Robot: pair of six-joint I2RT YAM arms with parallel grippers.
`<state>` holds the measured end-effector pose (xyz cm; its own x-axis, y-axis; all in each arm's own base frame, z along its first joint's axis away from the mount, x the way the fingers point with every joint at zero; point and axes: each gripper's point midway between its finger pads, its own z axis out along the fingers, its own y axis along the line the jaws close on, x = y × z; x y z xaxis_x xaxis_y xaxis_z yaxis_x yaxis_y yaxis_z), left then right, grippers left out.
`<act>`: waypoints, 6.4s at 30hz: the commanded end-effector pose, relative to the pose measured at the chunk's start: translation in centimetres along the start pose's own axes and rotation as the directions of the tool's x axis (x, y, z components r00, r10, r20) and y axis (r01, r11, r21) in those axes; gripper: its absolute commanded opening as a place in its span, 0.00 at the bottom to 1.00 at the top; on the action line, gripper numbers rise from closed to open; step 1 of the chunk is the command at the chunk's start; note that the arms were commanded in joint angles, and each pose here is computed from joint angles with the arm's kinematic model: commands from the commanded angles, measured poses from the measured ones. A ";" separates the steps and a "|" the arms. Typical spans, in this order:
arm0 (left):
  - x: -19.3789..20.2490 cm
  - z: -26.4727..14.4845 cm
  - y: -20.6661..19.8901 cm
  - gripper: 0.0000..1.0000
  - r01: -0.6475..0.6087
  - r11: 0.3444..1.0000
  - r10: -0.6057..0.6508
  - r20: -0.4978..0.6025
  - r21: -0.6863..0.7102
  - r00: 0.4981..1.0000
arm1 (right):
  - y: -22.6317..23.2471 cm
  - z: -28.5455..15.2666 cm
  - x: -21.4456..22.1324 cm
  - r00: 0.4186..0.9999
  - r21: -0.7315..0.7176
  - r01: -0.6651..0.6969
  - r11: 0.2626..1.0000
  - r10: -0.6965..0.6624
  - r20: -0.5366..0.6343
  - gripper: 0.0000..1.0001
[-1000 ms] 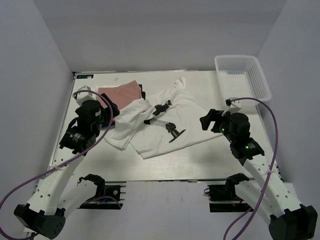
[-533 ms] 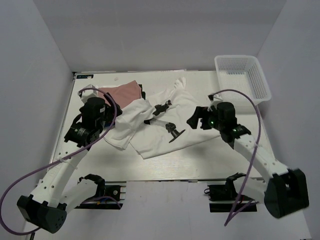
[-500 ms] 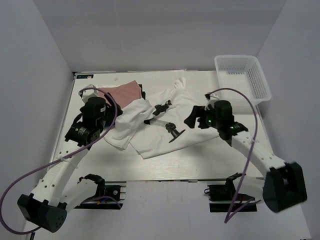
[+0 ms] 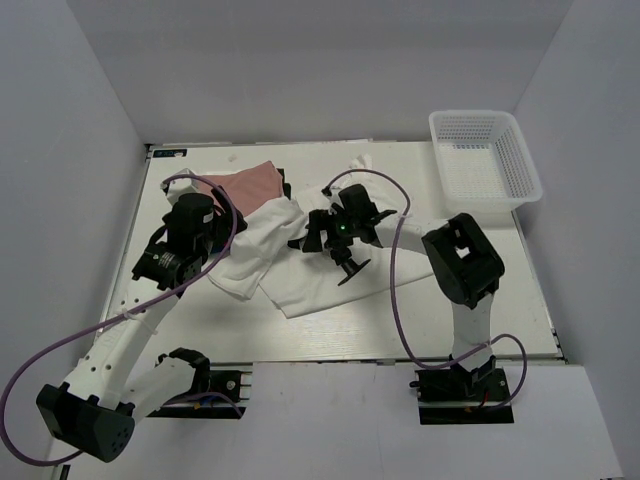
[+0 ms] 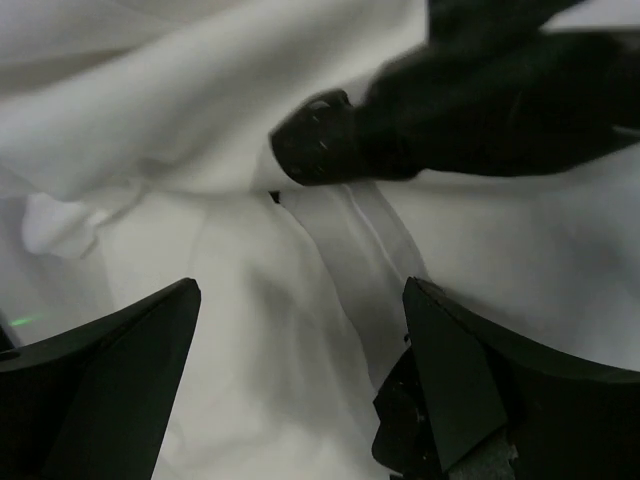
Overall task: Fold and stack the t-shirts
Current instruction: Flatten out the tshirt
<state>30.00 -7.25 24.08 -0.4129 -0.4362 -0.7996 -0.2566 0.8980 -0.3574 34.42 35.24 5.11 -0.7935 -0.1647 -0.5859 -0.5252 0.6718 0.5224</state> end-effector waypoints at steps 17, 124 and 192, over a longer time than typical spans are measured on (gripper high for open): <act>0.5 3.1 -0.6 1.00 -0.039 0.998 0.037 -0.040 -0.048 0.999 | -6.9 -14.0 13.5 0.986 0.452 -0.119 0.884 0.159 -0.052 0.90; 7.9 31.1 8.7 1.00 -0.543 0.830 0.552 -0.318 0.123 0.771 | -5.6 -8.8 9.2 0.998 0.206 0.029 0.978 -0.018 -0.059 0.90; -9.9 1.4 -0.3 1.00 0.042 0.946 -0.061 0.049 0.321 0.997 | 9.4 3.1 -6.5 0.925 -0.172 0.379 0.909 -0.369 0.087 0.90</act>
<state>36.13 -3.20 34.39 -0.2744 -0.4145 -0.8677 0.1136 0.8820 -0.4573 33.95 42.47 5.13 -0.6164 -0.3906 -0.6837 -0.7629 0.5112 0.3958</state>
